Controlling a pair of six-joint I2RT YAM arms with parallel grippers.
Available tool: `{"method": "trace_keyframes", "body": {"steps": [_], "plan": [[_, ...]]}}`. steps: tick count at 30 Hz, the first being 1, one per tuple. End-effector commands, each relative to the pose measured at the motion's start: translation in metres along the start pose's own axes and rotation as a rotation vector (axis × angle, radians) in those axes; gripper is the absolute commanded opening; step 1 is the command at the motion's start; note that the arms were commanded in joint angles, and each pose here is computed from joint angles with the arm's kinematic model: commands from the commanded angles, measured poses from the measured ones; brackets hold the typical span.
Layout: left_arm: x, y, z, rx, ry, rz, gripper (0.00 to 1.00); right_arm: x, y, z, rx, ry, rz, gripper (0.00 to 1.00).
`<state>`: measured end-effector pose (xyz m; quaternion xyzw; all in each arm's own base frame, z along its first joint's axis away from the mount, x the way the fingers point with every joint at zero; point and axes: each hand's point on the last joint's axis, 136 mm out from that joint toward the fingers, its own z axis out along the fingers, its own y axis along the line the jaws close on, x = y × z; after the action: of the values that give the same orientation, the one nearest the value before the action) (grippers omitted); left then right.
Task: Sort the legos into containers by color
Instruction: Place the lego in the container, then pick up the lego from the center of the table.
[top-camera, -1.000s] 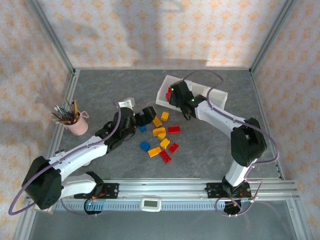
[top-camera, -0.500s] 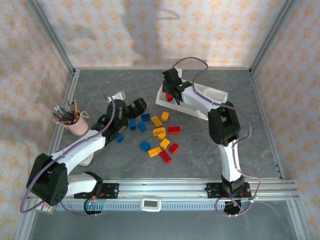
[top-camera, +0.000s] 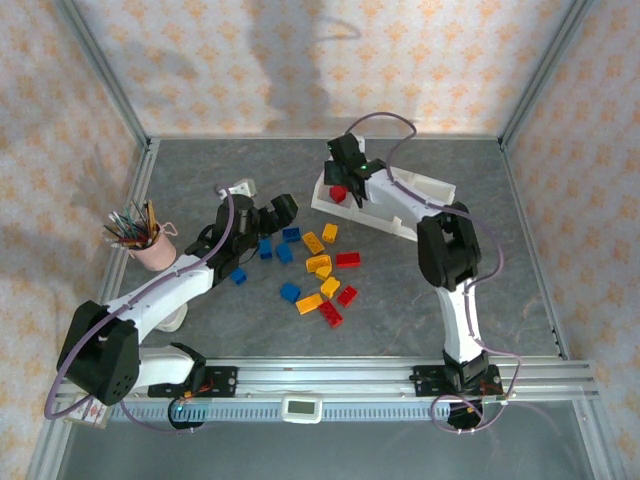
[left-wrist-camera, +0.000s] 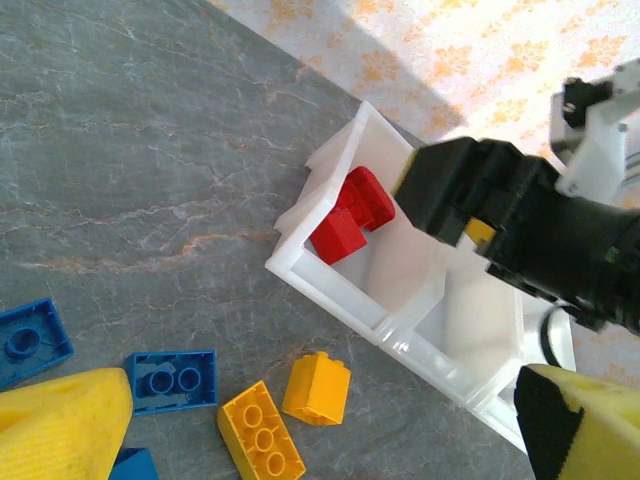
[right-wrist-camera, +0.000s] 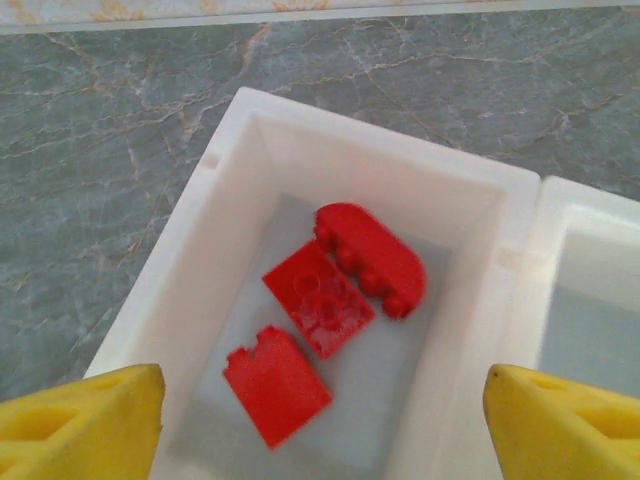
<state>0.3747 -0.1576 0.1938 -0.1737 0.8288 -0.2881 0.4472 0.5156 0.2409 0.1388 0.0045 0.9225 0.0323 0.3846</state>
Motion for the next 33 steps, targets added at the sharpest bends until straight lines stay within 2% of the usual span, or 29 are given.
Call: {"method": "trace_keyframes", "body": {"steps": [1,8,17,26,33], "plan": [[-0.003,-0.008,-0.009,0.033,0.012,0.003,0.99,-0.01,0.009,-0.055,-0.064,-0.06,0.004,0.83],[0.017,-0.005,-0.027,0.06,0.044,-0.008,0.99,0.056,-0.01,-0.086,-0.091,0.037,0.028,0.85],[0.057,-0.003,-0.044,0.065,0.092,-0.018,0.99,0.122,-0.024,-0.113,-0.119,0.108,0.08,0.88],[0.078,0.008,-0.051,0.055,0.1,-0.069,0.99,0.185,-0.018,-0.103,-0.136,0.223,0.075,0.91],[0.078,0.011,-0.051,0.049,0.091,-0.073,0.99,0.202,0.0,-0.095,-0.15,0.251,0.027,0.92]]}}
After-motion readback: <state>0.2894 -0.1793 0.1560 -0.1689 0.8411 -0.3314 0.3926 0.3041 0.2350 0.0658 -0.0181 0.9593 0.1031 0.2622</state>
